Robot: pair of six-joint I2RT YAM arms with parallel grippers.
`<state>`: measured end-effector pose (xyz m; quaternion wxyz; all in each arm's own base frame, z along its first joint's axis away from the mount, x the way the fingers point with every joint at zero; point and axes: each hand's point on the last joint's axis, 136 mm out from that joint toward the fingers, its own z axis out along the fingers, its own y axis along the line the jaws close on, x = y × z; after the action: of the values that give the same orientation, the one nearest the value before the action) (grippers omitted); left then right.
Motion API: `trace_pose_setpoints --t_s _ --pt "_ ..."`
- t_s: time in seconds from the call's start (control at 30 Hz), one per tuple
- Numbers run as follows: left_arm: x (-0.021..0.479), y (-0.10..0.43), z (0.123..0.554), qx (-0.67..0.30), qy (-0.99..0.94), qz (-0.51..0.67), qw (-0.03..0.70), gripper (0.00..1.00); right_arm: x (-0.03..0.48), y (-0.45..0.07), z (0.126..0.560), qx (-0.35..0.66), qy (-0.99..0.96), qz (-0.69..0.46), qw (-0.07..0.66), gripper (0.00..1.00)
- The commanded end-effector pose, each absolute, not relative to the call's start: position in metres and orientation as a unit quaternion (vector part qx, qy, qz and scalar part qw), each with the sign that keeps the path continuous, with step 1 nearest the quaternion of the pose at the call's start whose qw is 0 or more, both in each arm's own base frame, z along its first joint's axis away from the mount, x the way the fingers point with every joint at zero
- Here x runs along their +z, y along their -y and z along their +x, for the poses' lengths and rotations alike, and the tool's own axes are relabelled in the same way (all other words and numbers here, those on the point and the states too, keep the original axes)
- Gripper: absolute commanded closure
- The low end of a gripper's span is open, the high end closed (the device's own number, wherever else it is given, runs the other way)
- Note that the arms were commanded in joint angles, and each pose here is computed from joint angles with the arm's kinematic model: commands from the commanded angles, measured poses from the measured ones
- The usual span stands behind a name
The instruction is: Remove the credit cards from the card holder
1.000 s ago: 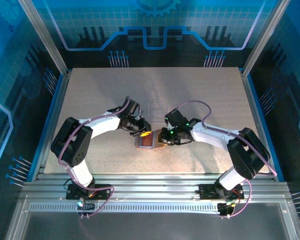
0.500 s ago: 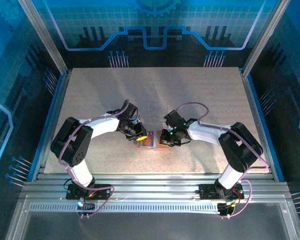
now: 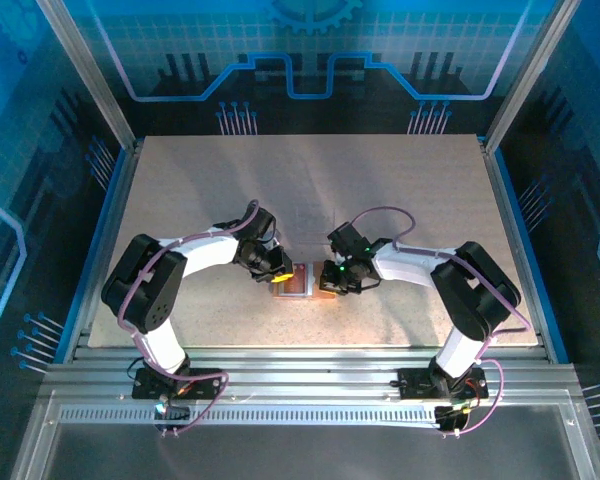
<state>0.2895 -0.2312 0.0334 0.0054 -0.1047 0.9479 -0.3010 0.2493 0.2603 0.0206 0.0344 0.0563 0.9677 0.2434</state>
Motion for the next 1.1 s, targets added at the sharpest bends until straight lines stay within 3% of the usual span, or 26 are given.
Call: trace_pose_setpoints --t_s 0.0,0.43,0.77,1.07 --pt "0.057 0.234 0.296 -0.314 -0.945 -0.092 0.022 0.80 0.048 -0.271 0.262 0.277 -0.958 0.048 0.054 0.87" --pt "0.042 0.244 0.277 -0.311 -0.947 -0.073 -0.021 0.80 0.039 -0.284 0.277 0.284 -0.956 0.053 0.053 0.87" --pt "0.023 0.229 0.273 -0.264 -0.961 -0.076 -0.024 0.81 0.005 -0.260 0.257 0.224 -0.972 0.072 0.019 0.89" --pt "0.021 0.228 0.278 -0.254 -0.964 -0.074 -0.015 0.81 0.012 -0.265 0.244 0.233 -0.970 0.070 0.017 0.90"
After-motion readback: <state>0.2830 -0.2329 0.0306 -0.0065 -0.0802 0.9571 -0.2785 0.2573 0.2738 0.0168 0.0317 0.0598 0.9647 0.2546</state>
